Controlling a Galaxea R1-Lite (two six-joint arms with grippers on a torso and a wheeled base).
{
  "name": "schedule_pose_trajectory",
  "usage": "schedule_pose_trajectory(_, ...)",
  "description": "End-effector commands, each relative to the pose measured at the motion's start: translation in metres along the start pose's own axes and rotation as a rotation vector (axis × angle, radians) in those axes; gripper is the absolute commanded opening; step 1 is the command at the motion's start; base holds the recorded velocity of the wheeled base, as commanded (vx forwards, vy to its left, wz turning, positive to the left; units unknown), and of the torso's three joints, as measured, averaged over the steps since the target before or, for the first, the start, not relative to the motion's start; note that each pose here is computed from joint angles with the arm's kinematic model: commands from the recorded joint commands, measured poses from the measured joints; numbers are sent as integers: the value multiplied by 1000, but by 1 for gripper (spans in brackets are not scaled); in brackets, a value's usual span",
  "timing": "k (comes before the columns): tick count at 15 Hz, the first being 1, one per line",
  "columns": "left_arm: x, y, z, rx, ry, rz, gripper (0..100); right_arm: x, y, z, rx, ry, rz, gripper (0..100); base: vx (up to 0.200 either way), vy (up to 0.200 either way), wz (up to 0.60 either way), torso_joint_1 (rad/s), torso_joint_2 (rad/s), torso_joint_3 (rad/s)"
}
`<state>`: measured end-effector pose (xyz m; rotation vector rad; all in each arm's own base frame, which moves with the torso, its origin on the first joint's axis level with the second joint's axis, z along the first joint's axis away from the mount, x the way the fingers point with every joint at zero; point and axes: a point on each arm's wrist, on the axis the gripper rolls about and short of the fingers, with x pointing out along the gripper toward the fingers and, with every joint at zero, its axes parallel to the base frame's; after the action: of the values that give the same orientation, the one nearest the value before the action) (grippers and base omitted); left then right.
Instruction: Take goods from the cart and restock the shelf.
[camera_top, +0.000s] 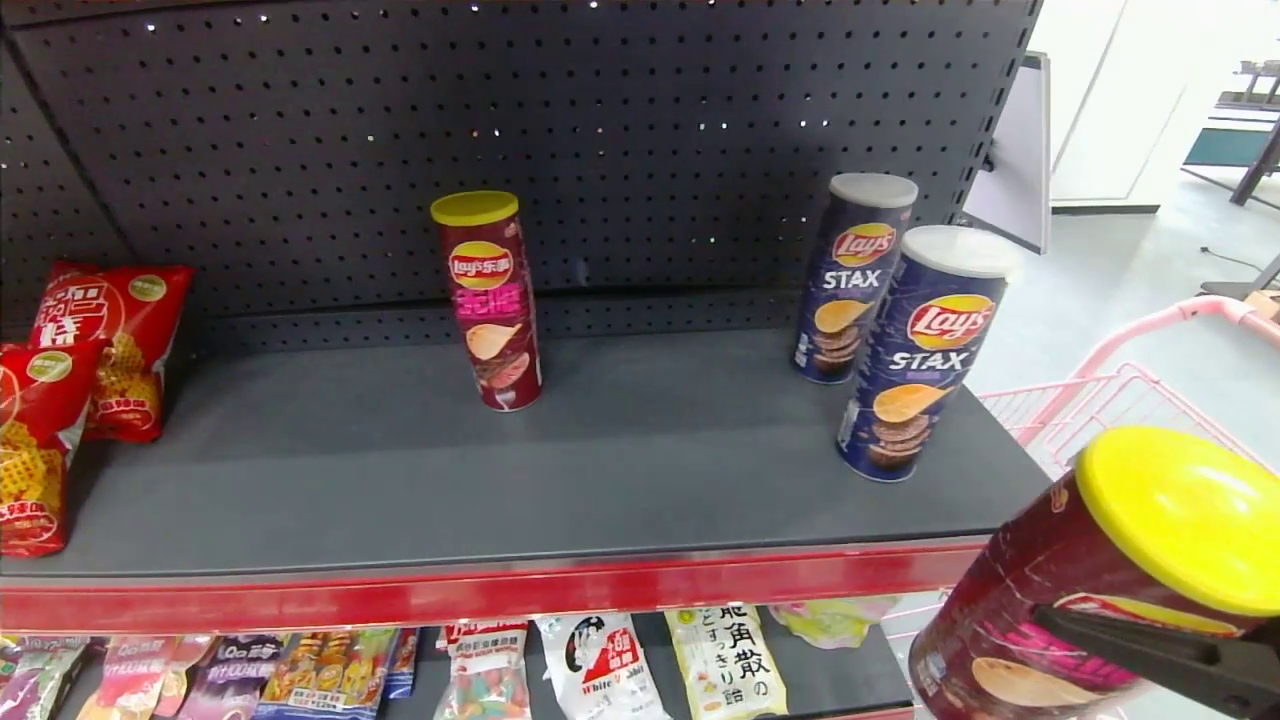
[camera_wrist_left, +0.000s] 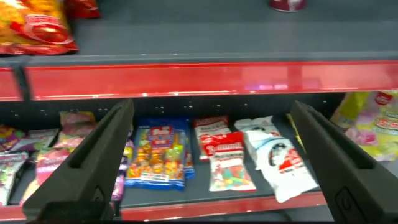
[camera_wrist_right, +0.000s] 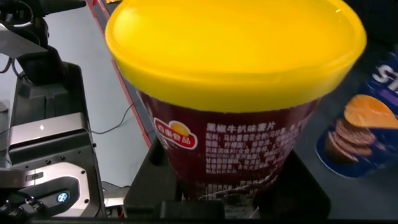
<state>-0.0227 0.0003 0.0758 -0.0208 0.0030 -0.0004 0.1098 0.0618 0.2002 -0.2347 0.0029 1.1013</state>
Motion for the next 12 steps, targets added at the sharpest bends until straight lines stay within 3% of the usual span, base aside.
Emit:
schedule_pose_trajectory(1, 0, 0, 0, -1, 0, 0, 100, 0, 0, -1, 1, 1, 2, 0, 0, 200, 0, 7, 2, -2)
schedule_pose_trajectory(11, 0, 0, 0, 1, 0, 0, 100, -4, 6, -6, 4, 5, 8, 0, 0, 200, 0, 4, 2, 1)
schedule_pose_trajectory(12, 0, 0, 0, 1, 0, 0, 100, -5, 7, -7, 6, 6, 12, 0, 0, 0, 0, 0, 0, 0)
